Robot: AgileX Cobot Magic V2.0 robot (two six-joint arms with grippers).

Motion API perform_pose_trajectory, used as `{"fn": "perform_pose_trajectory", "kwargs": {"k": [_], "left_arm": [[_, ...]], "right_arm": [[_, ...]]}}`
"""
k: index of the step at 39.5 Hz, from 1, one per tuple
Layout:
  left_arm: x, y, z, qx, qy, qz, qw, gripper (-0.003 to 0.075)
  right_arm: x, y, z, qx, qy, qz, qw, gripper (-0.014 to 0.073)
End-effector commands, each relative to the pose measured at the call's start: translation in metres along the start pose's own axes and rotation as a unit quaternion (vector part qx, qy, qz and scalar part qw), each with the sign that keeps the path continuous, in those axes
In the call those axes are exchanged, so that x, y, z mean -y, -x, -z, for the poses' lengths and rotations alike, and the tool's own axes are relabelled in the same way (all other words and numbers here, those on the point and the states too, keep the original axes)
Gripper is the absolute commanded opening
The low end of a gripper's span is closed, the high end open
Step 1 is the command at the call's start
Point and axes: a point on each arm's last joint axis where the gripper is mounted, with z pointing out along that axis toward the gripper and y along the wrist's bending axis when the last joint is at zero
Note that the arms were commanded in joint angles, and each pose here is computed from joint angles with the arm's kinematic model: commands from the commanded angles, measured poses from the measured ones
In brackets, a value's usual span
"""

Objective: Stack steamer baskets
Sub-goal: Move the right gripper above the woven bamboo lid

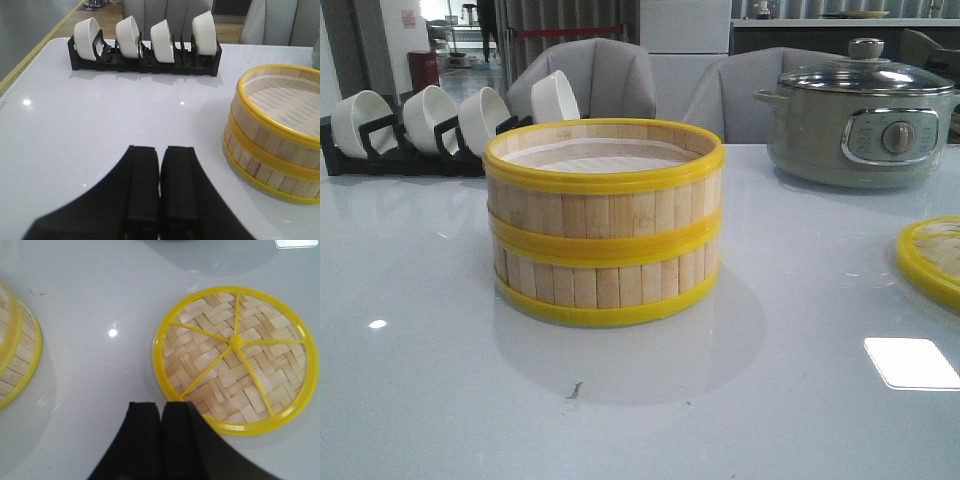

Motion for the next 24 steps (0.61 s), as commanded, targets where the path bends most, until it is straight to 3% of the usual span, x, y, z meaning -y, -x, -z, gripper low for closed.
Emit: {"fn": "perform_pose_trajectory", "kwargs": {"k": [1,5,8,14,16,24], "left_arm": [[0.0023,0.0174,0.0036,0.057,-0.010,0.004,0.998,0.0085],[0.0023,0.0174,0.0036,0.057,-0.010,0.004,0.998,0.0085],[0.0023,0.0174,0.0036,0.057,-0.010,0.004,0.998,0.0085],[0.0023,0.0174,0.0036,0.057,-0.010,0.004,0.998,0.0085],[0.0023,0.0174,0.0036,0.057,-0.010,0.004,0.998,0.0085],[0.0023,0.0174,0.0036,0.057,-0.010,0.004,0.998,0.0085]], "right_arm": [[-0.0021,0.0108,0.0085,0.031,0.005,0.003,1.000,0.0027],[-0.0020,0.0069,0.0084,0.009,0.004,0.002,1.000,0.0031],[-0.0018,0.0049,0.0084,-0.001,0.004,0.002,1.000,0.0084],[-0.0017,0.0042,0.0084,-0.005,0.003,0.003,1.000,0.0356],[-0.0018,0.0045,0.0084,-0.003,0.003,0.003,1.000,0.0405],[-0.0018,0.0058,0.0083,0.003,0.004,0.002,1.000,0.0366]]}}
